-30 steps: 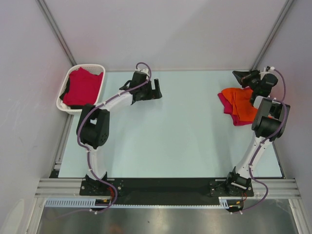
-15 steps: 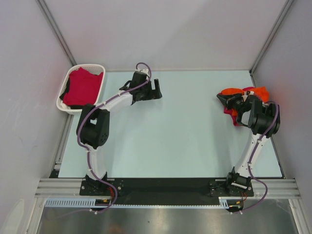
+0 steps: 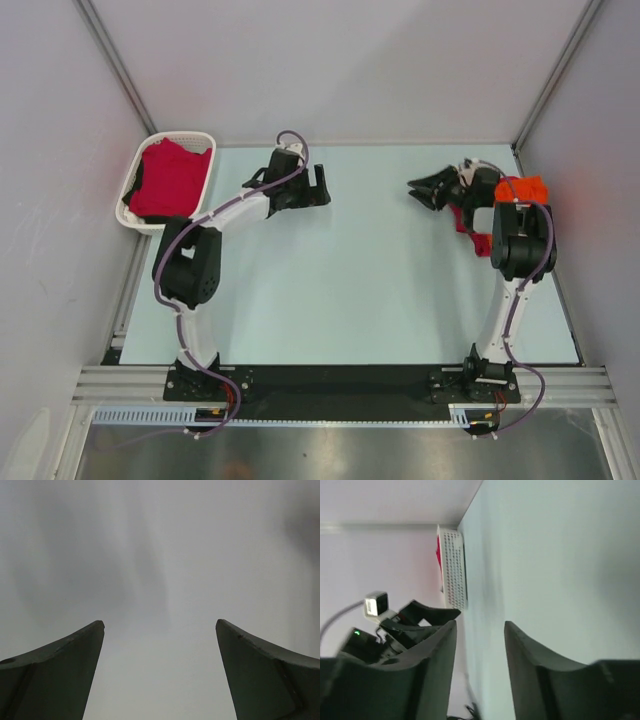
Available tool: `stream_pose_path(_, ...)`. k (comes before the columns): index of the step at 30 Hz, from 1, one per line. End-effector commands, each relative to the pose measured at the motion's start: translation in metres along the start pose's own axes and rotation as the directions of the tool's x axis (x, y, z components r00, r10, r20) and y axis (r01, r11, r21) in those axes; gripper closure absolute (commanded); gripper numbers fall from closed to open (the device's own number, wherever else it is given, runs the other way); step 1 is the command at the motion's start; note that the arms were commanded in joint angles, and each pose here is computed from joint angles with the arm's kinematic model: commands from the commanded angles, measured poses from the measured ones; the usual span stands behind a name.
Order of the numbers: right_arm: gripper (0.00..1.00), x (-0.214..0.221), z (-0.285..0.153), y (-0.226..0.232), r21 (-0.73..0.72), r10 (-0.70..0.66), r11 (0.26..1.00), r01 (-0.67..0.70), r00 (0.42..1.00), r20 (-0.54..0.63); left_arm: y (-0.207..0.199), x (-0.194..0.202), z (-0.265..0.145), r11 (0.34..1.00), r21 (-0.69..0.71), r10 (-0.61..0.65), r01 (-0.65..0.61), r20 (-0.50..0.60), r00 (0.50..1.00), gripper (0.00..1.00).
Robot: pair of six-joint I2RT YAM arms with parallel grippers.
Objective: Fold and stack the t-shirts
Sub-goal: Put the neatly folded tshirt into the corner of the board with the right arm
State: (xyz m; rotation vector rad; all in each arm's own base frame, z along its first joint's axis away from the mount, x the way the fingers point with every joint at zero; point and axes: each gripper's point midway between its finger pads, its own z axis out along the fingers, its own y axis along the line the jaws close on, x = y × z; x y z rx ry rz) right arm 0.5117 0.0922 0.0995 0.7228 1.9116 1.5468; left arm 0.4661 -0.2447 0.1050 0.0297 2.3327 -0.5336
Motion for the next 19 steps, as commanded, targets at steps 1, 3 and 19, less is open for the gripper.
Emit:
stream_pose_path(1, 0.45, 0.036, 0.024, 0.109, 0.071, -0.499, 0.855, 0.514, 0.852, -0.16, -0.015, -0.034, -0.033, 0.999, 0.025, 0.017, -0.02, 0.111, 0.994, 0.0)
stream_pose_path(3, 0.33, 0.058, 0.041, 0.149, 0.076, -0.624, 0.76, 0.646, 0.757, -0.193, -0.015, -0.038, -0.038, 1.0, 0.021, 0.019, -0.022, 0.126, 0.992, 0.0)
stream_pose_path(19, 0.19, 0.146, 0.082, 0.026, 0.464, -0.725, 0.037, 0.885, 0.343, -0.598, -0.005, -0.001, -0.054, 0.999, 0.028, 0.033, -0.036, 0.106, 0.994, 0.0)
